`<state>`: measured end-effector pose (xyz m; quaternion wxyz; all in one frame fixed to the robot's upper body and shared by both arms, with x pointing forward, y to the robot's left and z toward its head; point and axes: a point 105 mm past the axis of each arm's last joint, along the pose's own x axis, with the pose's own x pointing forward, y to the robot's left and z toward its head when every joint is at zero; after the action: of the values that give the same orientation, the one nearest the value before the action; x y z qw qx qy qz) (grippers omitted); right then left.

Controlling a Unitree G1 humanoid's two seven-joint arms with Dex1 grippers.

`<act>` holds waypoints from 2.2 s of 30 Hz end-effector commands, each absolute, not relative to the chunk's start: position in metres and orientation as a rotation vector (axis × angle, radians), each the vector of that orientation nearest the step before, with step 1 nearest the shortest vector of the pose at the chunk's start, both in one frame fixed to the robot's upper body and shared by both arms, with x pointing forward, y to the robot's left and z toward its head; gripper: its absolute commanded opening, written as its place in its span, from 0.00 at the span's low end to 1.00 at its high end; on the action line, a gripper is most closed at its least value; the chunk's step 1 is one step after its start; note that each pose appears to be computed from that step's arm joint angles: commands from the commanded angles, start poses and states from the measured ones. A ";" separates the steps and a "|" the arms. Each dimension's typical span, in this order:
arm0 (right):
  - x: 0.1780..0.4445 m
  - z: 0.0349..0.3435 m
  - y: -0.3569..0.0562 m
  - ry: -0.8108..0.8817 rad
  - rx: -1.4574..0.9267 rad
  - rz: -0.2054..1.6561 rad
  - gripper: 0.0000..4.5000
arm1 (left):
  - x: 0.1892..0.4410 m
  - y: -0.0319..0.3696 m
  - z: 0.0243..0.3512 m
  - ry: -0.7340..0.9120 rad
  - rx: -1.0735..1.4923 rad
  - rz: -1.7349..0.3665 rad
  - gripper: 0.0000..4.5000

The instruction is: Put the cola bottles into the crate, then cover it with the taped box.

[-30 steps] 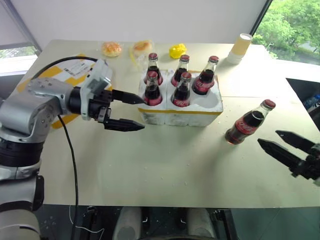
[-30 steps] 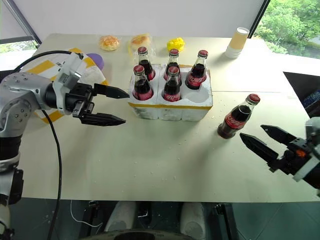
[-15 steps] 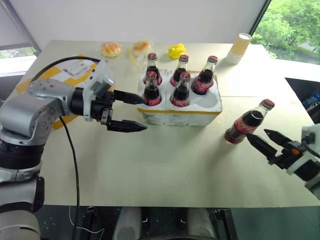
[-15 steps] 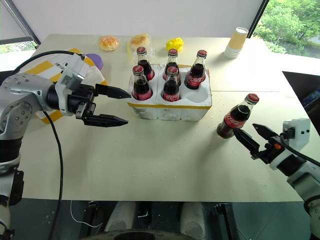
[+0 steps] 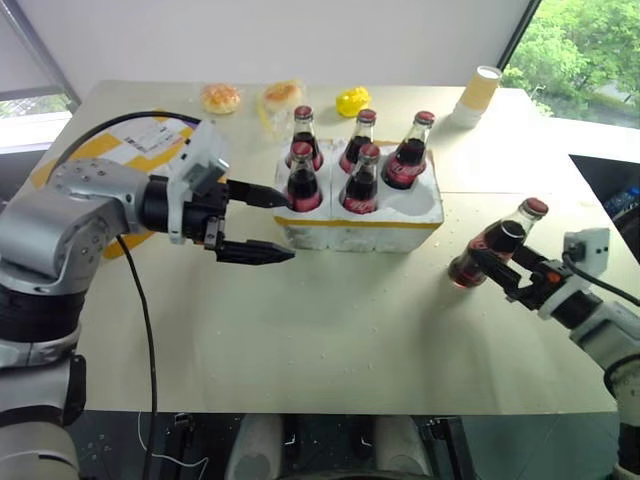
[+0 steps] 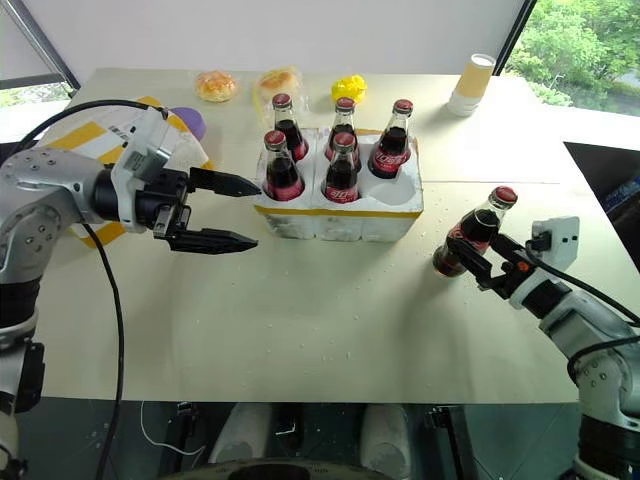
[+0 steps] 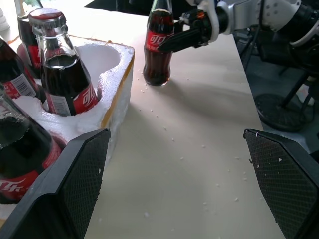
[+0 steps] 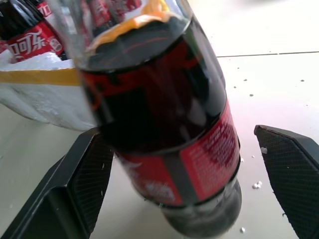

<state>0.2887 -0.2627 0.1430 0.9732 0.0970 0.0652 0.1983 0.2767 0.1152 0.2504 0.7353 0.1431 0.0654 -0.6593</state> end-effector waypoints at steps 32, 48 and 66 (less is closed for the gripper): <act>0.337 0.276 -0.163 -0.162 0.055 0.799 0.63 | 0.270 0.119 0.263 0.070 0.323 -1.373 1.00; 0.358 0.235 -0.166 -0.030 -0.032 0.781 0.63 | 0.270 0.119 0.264 0.062 0.320 -1.353 1.00; 0.329 0.269 -0.181 -0.022 -0.149 0.895 0.99 | 0.284 0.163 0.271 0.000 0.479 -0.984 1.00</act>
<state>0.3433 -0.1765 0.2280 0.9072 -0.0497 0.0466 0.4152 0.2866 0.1485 0.2507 0.8339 0.1694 0.0420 -0.5236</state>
